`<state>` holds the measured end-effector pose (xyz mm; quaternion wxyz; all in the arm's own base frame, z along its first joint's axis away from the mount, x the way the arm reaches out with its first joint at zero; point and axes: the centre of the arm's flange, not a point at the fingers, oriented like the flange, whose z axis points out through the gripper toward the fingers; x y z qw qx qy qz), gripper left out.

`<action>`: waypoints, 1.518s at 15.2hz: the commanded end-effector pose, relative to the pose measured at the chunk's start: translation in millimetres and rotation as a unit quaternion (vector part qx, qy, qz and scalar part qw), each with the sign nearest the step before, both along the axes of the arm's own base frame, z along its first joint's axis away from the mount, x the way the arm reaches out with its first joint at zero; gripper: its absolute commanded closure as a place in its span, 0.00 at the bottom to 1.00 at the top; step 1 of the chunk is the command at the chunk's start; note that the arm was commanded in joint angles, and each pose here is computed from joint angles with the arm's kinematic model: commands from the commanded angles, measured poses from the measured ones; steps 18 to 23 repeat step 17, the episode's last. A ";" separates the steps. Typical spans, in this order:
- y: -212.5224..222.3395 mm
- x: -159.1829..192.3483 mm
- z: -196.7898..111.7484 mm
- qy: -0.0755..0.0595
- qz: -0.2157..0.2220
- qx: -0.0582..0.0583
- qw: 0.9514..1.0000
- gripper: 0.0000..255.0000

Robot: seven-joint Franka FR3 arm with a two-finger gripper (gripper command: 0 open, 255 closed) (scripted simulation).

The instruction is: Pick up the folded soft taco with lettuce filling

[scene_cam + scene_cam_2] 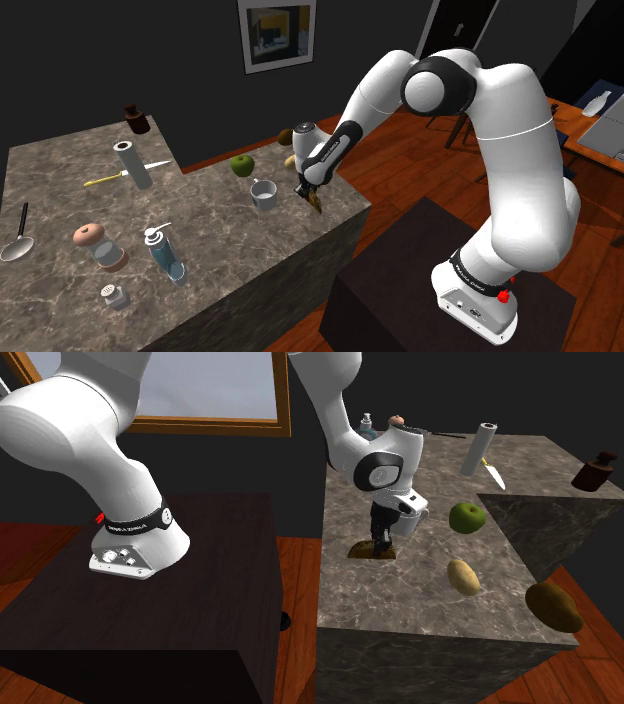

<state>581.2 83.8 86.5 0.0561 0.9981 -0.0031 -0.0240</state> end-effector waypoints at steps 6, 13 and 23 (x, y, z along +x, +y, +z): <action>-1.1 0.0 31.1 0.000 -0.001 0.000 1.000 1.00; -1.1 0.0 68.1 0.000 -0.001 0.000 1.000 1.00; -1.1 -0.1 79.4 0.000 -0.001 0.000 1.000 1.00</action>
